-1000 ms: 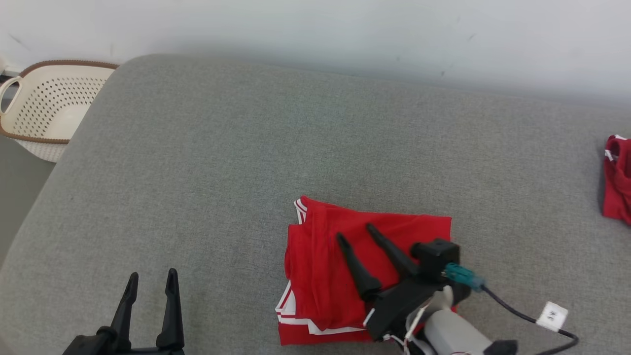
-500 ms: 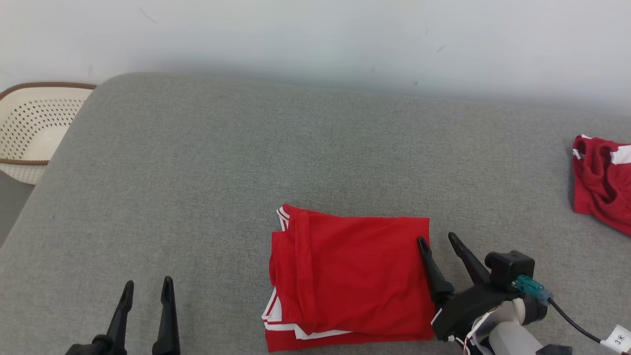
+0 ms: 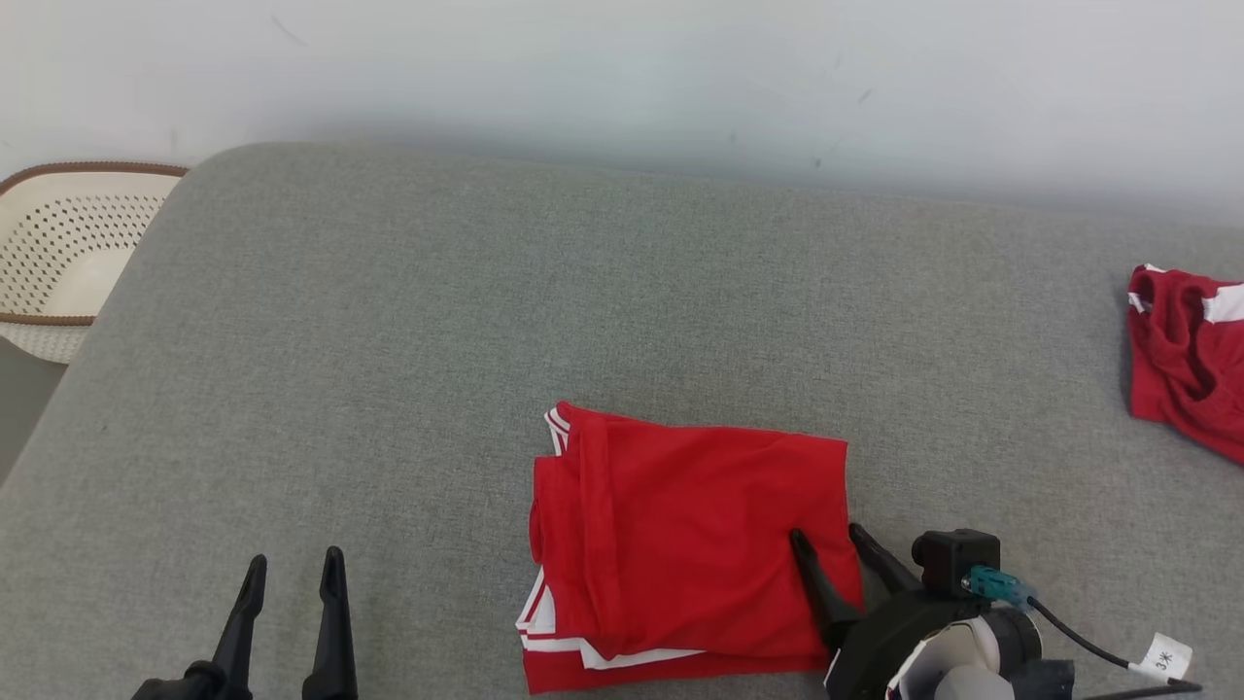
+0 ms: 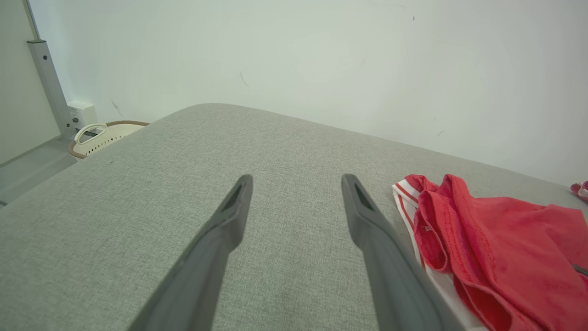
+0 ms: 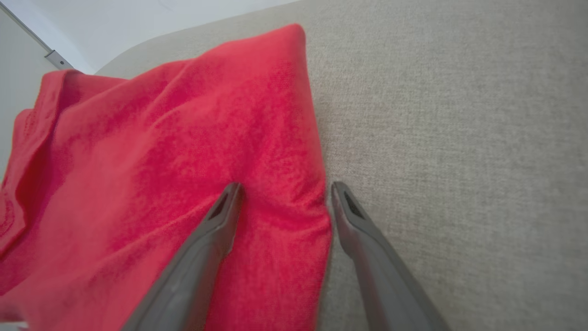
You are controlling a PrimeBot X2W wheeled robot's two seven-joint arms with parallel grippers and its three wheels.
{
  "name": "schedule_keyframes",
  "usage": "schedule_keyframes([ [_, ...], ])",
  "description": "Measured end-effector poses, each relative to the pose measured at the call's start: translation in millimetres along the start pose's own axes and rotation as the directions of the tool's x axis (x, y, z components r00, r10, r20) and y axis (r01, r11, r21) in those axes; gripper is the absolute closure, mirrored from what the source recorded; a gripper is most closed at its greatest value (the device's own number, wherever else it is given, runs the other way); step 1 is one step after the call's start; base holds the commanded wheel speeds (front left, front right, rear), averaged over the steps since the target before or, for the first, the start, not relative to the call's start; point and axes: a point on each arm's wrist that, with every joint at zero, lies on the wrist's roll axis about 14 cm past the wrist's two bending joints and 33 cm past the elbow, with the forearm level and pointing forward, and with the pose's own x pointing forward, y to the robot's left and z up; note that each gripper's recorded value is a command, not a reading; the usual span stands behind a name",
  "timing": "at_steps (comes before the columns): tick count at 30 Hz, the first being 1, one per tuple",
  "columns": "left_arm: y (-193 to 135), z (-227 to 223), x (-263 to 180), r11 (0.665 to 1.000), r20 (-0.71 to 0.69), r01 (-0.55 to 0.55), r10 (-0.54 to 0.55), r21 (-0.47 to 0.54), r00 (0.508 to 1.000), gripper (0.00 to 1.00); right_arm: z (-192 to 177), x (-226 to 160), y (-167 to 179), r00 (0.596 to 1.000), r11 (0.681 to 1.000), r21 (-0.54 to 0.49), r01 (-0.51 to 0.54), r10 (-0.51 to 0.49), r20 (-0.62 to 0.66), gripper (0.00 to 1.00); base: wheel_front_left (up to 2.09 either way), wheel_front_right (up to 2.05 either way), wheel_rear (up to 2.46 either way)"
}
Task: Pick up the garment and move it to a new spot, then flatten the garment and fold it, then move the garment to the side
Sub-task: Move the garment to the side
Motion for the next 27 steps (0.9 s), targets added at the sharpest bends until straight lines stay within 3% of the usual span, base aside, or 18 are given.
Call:
schedule_keyframes([
  [2, 1, 0, 0, 1.000, -0.001, -0.003, 0.003, 0.001, 1.000, 0.00, -2, 2, 2, 1.000, 1.000, 0.009, -0.009, 0.009, -0.014, 0.00, 0.00, 0.00, 0.00],
  [3, 1, -1, 0, 1.000, -0.002, -0.005, 0.005, 0.002, 1.000, 0.00, -3, 3, 4, 1.000, 1.000, 0.011, -0.015, 0.015, -0.020, 0.17, 0.00, 0.00, 0.00],
  [4, 2, -1, 0, 1.000, -0.003, -0.006, 0.006, 0.002, 1.000, 0.00, -3, 3, 4, 1.000, 1.000, 0.016, -0.018, 0.018, -0.023, 0.64, 0.00, 0.00, 0.00],
  [5, 2, -1, 0, 1.000, -0.003, -0.006, 0.006, 0.002, 1.000, 0.00, -4, 3, 5, 0.999, 1.000, 0.019, -0.021, 0.022, -0.026, 0.94, 0.00, 0.00, 0.00],
  [6, 2, -1, 0, 1.000, -0.004, -0.006, 0.006, 0.003, 1.000, 0.00, -5, 3, 6, 0.999, 0.999, 0.016, -0.027, 0.028, -0.029, 1.00, 0.00, 0.00, 0.00],
  [16, 0, -3, 2, 1.000, -0.007, 0.001, -0.001, 0.000, 1.000, 0.00, 16, 9, 1, 0.999, 0.999, -0.013, -0.044, 0.044, 0.023, 1.00, 0.00, 0.00, 0.00],
  [27, -8, -10, 9, 1.000, -0.022, 0.020, -0.020, -0.002, 1.000, 0.00, 84, 16, -54, 0.991, 0.984, -0.173, 0.038, -0.014, 0.136, 1.00, 0.00, 0.00, 0.00],
])
